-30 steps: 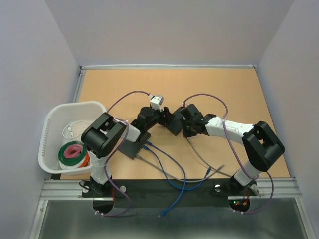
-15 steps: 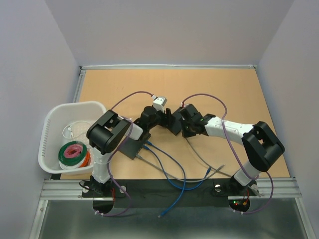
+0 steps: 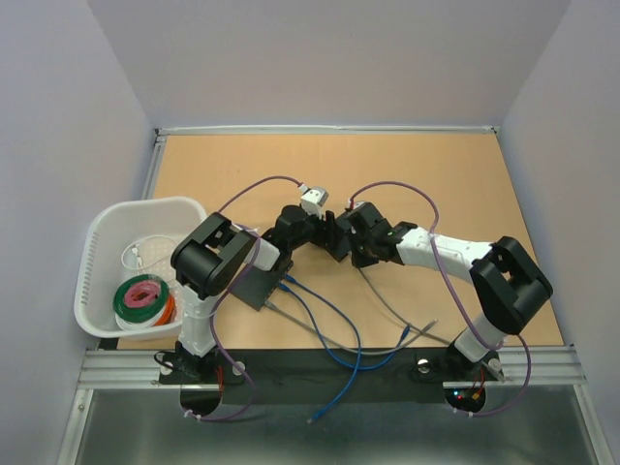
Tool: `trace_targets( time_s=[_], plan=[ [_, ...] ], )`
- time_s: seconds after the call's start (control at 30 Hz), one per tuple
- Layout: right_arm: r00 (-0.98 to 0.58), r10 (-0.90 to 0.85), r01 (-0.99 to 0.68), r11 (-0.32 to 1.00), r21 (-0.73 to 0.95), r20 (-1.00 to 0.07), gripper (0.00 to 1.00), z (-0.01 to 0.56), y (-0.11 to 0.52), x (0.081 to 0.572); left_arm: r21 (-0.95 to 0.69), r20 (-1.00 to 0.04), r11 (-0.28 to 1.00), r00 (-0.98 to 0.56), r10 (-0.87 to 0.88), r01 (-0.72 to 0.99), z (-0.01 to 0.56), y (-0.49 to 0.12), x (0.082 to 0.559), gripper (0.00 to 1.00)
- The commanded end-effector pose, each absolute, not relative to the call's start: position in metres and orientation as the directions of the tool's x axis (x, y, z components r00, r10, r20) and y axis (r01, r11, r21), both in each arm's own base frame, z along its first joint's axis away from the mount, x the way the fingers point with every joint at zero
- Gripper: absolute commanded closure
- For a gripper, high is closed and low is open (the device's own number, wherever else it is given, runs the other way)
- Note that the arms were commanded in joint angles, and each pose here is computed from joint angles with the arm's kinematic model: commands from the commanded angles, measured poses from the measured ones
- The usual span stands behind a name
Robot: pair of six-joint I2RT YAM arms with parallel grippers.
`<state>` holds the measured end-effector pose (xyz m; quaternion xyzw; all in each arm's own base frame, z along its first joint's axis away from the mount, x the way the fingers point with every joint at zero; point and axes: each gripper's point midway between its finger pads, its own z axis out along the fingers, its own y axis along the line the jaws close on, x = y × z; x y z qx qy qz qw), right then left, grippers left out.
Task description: Insert the plug into the switch port
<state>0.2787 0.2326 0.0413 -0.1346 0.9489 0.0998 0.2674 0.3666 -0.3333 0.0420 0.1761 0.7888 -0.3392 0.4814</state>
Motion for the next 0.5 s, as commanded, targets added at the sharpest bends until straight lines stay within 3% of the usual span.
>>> trace_targets(
  time_s=[0.0,0.47],
  plan=[
    [-0.778,-0.200,-0.319,0.942,0.100,-0.596,1.00,0.049,0.240,0.295,-0.351,-0.893,0.675,-0.448,-0.033,0.649,0.048,-0.345,0.367,0.33],
    [-0.776,-0.217,-0.317,0.946,0.069,-0.593,1.00,0.042,0.236,0.298,-0.350,-0.893,0.664,-0.450,-0.023,0.660,0.046,-0.348,0.365,0.33]
  ],
)
